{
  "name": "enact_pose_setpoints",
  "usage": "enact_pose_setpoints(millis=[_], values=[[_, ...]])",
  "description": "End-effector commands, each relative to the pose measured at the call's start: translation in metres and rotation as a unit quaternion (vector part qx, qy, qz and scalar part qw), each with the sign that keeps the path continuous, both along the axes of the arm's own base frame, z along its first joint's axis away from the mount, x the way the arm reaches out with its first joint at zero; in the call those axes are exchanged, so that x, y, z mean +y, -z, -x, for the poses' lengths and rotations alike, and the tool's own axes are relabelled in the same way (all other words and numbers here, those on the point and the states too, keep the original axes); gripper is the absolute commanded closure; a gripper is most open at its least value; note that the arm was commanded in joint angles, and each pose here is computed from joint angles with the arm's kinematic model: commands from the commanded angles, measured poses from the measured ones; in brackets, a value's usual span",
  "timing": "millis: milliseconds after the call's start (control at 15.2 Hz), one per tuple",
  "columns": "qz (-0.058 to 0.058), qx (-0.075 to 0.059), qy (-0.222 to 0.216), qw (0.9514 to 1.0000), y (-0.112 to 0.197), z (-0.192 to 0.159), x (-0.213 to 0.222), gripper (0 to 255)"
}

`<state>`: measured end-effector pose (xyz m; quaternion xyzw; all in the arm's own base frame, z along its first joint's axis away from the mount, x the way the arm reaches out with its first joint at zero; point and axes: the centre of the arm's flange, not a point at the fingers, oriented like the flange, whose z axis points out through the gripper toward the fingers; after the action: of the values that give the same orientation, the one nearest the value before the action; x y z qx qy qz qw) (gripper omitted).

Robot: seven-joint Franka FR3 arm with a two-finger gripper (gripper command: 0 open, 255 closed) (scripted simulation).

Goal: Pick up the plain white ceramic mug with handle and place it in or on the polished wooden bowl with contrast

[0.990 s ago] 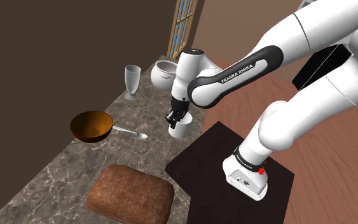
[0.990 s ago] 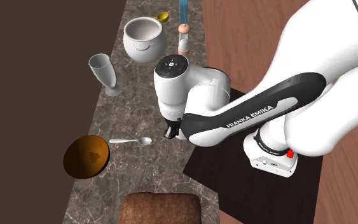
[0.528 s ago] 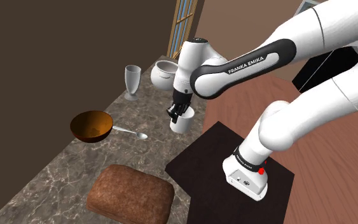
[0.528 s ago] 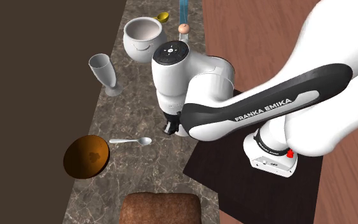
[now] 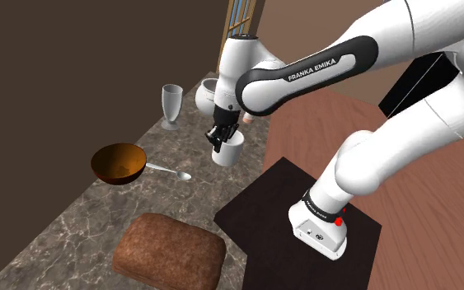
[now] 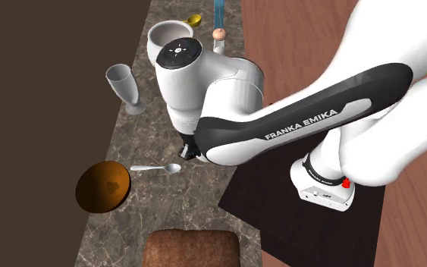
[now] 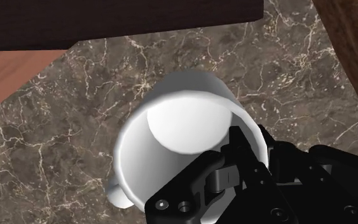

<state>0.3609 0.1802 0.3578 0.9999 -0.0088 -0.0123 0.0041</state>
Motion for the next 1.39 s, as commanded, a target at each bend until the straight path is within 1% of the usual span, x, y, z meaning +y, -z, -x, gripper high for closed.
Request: enact_pose_setpoints(millis=[0, 1320], values=[[-0.001, 0.000, 0.000, 1.0000, -0.002, -0.021, 0.021, 255], [-0.001, 0.000, 0.000, 1.0000, -0.019, -0.213, 0.201, 255]])
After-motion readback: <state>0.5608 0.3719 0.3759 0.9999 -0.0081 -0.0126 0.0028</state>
